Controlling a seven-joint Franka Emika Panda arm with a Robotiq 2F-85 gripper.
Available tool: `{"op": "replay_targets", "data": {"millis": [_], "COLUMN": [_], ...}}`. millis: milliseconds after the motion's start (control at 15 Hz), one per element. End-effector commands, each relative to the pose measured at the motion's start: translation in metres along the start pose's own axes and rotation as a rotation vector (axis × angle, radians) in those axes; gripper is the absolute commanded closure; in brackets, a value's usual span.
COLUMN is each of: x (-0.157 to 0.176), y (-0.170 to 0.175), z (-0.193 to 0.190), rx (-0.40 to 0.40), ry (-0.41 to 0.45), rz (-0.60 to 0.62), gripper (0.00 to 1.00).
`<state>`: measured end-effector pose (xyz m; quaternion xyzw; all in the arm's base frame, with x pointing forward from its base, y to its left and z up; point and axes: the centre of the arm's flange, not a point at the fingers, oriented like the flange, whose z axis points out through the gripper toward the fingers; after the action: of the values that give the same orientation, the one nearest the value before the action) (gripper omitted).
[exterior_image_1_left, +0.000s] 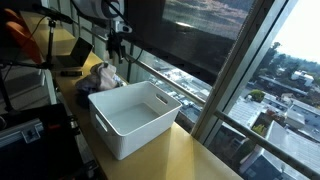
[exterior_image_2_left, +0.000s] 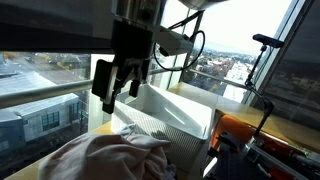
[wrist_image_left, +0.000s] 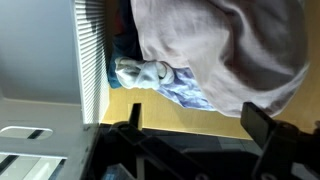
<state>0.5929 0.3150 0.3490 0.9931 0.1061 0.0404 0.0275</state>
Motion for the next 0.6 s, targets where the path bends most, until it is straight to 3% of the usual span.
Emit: {"op": "replay_targets", "data": {"millis": [0,267,533], "x": [-0.003,-0.004,0.0], "y": [0.011,0.025,0.039], "z": [0.045,0.089,0.107], "rx": [-0.025,-0.053,-0.063], "ry": [-0.024,-0.041,-0.029], "rz": [-0.013,-0.03,-0.034], "gripper": [0.0,0.0,0.0]}}
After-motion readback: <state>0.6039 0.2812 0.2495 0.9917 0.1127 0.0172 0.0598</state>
